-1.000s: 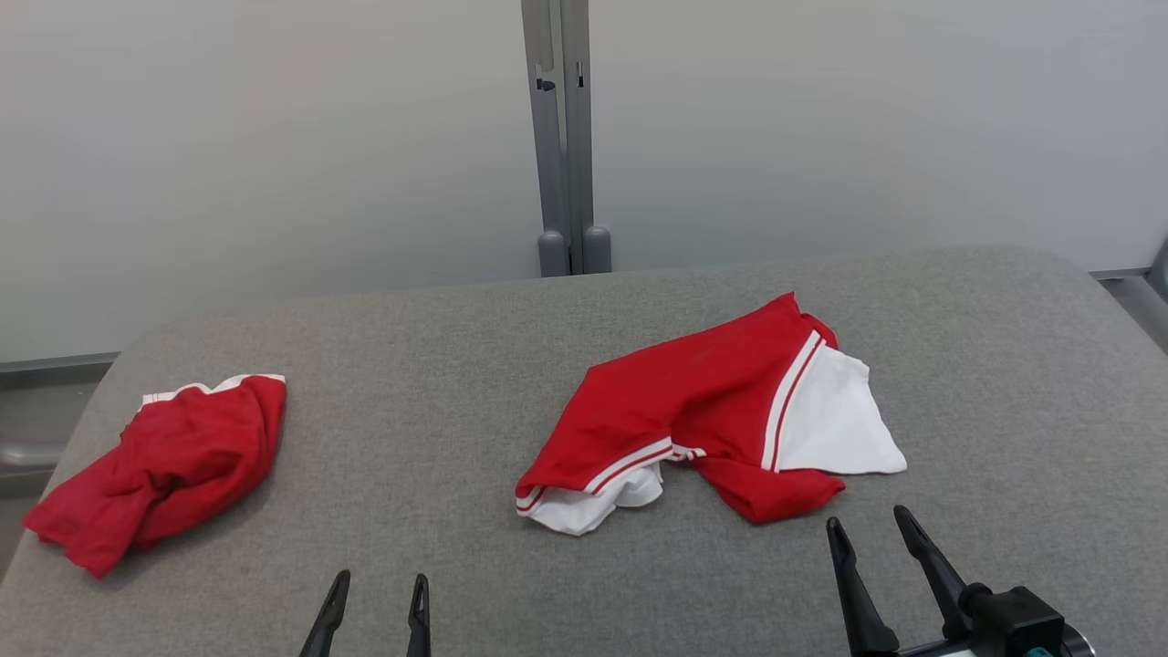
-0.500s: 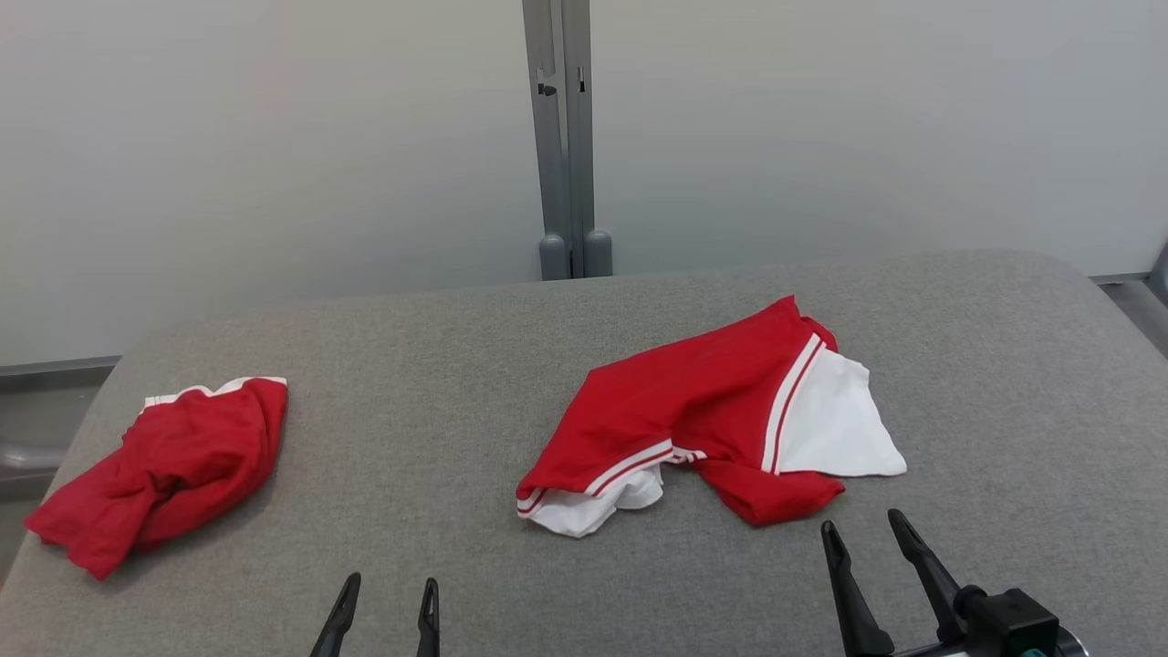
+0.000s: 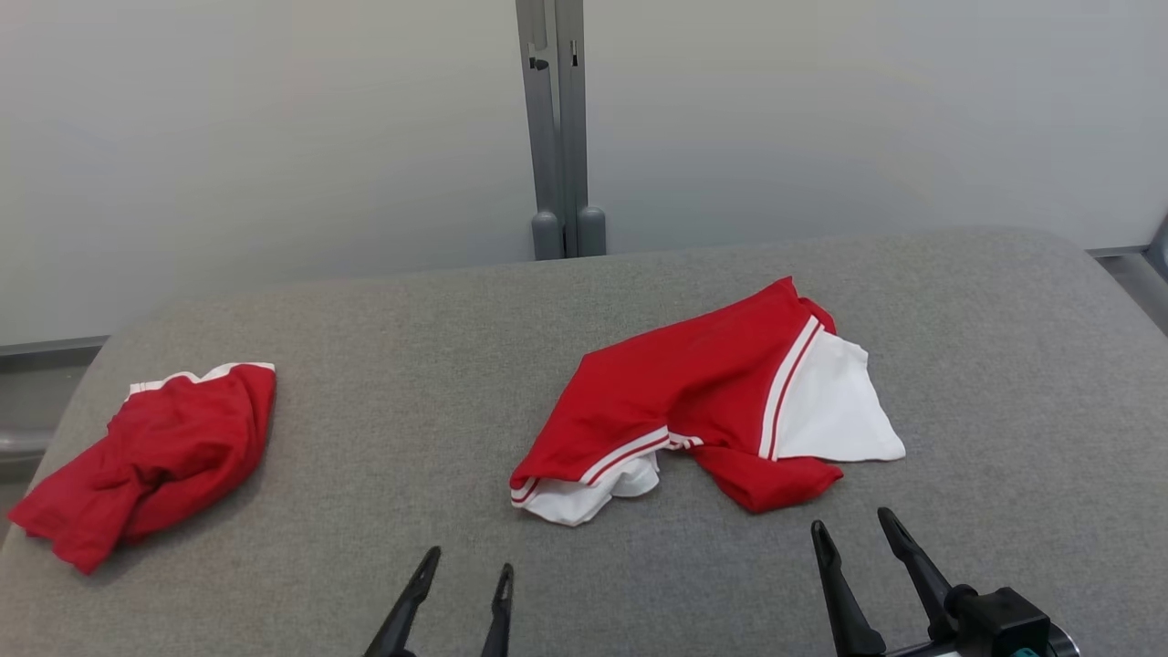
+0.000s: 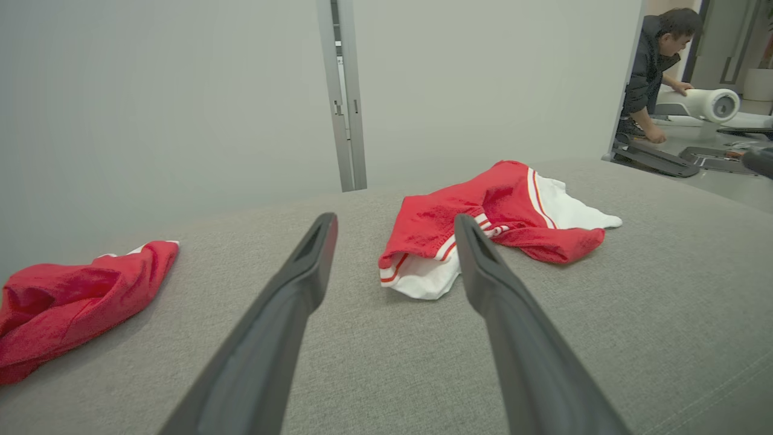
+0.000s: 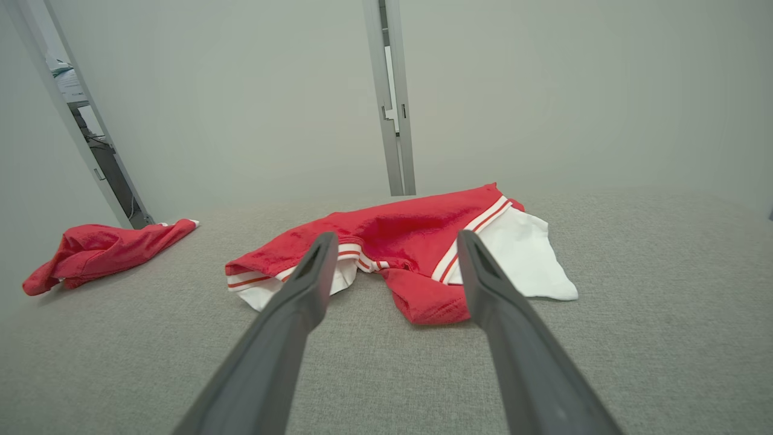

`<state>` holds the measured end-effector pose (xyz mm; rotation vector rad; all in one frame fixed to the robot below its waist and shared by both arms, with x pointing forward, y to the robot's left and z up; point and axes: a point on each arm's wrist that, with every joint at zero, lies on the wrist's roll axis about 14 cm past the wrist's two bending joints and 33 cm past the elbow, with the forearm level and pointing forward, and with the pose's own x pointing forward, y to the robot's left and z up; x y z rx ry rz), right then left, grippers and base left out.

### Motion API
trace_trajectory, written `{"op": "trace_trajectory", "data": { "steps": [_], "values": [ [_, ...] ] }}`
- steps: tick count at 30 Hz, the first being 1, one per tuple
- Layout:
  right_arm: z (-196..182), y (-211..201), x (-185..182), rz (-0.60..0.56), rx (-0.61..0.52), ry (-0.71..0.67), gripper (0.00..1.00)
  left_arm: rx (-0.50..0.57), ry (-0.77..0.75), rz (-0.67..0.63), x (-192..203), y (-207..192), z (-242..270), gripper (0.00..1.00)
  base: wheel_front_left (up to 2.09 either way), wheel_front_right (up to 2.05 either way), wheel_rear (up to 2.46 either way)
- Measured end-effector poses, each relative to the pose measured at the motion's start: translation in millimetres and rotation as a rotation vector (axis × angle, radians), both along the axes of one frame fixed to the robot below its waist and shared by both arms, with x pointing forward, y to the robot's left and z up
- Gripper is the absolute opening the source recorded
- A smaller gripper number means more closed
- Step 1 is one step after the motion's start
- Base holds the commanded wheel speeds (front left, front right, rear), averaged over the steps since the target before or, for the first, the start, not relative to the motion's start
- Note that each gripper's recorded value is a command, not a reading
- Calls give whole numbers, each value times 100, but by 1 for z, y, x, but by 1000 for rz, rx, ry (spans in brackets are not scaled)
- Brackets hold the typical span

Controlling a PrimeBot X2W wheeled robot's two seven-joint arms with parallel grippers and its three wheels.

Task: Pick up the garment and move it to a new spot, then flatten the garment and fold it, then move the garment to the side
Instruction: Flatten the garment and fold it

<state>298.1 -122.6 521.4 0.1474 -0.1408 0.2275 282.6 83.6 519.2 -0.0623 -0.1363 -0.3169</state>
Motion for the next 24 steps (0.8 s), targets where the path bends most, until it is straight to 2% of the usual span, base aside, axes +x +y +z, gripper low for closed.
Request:
{"op": "trace_trajectory", "data": {
  "steps": [15, 24],
  "values": [
    [-13, -16, 30, -54, -33, 53, 100, 101, 46, -370, 62, -101, -17, 100, 0, 0, 0],
    [-22, -35, 58, -109, -48, 84, 100, 79, 2, -513, 105, -146, -1, 100, 0, 0, 0]
  ]
}}
